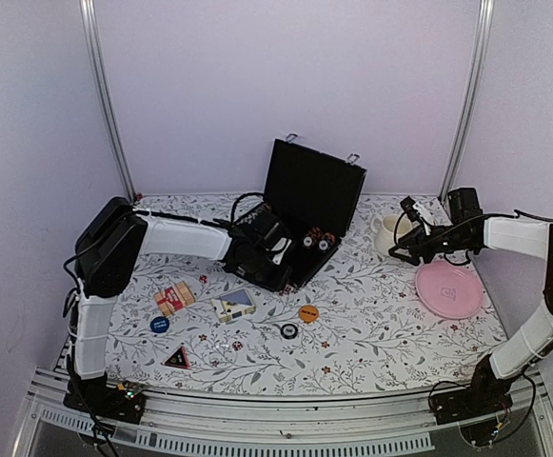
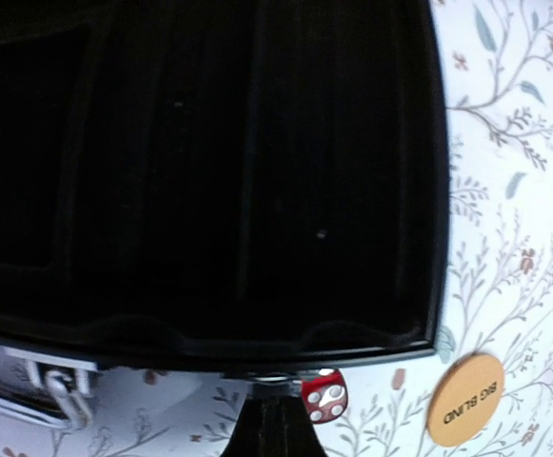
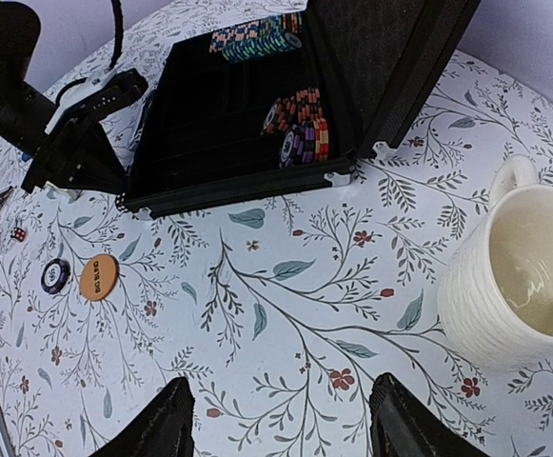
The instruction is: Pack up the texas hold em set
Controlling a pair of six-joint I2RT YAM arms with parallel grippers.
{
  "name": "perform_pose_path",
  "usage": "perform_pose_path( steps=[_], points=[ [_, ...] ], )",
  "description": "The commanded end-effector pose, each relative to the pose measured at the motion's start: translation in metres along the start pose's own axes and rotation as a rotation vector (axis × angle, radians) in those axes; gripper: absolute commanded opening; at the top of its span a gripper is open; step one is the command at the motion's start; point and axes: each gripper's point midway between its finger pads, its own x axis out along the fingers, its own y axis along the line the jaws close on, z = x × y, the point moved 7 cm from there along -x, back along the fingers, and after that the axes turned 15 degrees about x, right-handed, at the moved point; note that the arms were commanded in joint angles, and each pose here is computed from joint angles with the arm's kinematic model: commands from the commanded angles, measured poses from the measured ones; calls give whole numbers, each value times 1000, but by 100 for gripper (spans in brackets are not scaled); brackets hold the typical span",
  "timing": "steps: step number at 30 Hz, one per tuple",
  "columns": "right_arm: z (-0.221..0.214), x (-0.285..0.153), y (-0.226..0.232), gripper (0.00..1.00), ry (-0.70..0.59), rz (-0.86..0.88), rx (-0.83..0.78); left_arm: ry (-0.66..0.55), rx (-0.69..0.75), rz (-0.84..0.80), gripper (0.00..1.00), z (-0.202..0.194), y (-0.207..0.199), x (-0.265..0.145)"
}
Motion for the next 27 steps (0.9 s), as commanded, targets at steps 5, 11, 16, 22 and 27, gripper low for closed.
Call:
perform_pose_path(
  steps=[5, 11, 16, 22, 27],
  points=[
    [3, 4, -3, 58, 8, 21, 0, -11, 101, -140, 0, -4, -49, 9],
    [2, 7, -4, 58, 16, 26, 9, -13, 131, -203, 0, -2, -70, 11],
    [1, 8, -5, 58, 21, 27, 13, -6, 154, -238, 0, -1, -81, 19],
    [1, 8, -6, 58, 25, 25, 15, -15, 175, -258, 0, 4, -90, 22],
    [0, 9, -7, 58, 26, 27, 16, -44, 228, -214, 0, 20, -89, -10]
  ],
)
